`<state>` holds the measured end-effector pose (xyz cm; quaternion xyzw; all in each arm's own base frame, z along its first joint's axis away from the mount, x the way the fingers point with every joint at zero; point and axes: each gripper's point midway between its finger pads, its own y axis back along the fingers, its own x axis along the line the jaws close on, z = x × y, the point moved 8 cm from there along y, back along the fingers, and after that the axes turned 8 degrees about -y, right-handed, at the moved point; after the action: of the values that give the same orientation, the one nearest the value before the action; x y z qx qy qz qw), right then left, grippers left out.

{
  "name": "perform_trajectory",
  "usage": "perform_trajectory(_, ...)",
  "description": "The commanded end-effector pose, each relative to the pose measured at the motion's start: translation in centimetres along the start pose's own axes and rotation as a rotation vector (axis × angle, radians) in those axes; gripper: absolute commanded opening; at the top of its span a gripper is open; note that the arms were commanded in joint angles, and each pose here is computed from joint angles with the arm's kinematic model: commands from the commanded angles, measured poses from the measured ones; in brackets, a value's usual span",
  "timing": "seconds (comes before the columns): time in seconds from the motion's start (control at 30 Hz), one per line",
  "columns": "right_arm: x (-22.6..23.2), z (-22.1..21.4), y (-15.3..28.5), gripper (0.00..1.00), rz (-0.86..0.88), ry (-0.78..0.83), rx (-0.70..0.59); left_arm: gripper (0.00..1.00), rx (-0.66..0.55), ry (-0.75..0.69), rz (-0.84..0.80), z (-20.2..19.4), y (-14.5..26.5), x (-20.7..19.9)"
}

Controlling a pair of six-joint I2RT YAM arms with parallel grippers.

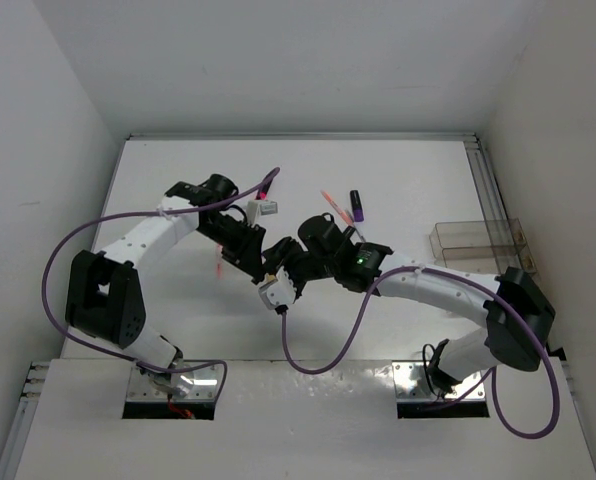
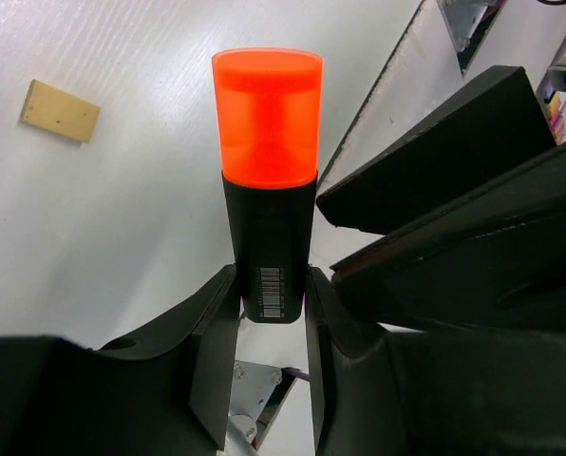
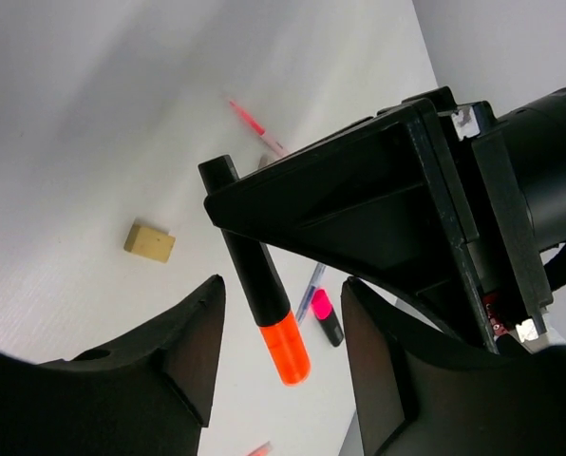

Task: Sort the stationery into containers
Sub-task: Place the pen in the storage box.

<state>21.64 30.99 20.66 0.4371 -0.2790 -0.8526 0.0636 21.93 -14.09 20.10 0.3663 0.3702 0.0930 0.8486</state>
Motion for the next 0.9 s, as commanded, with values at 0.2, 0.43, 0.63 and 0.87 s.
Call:
perform_trajectory(0.2, -0.9, 0.0, 0.4, 0.51, -0.026, 0.014, -0.013, 0.0, -0.055, -0.057, -0.094, 0.2, 0.7, -1.7)
perform_trajectory(0.43, -0.7, -1.0, -0.8, 0.45, 0.015, 0.05, 0.008, 0.0, -0.066, -0.07, -0.152, -0.1, 0.8, -2.4)
perform_trajectory(0.63, -0.5, -1.7, -1.4, 0.36, 0.027, 0.088, 0.027, 0.0, -0.071, -0.081, -0.162, -0.1, 0.8, -2.5)
perform_trajectory(0.87, -1.0, -2.3, -0.5, 0.0, -0.029, 0.037, 0.063, 0.44, -0.076, -0.06, -0.103, 0.2, 1.0, -1.8)
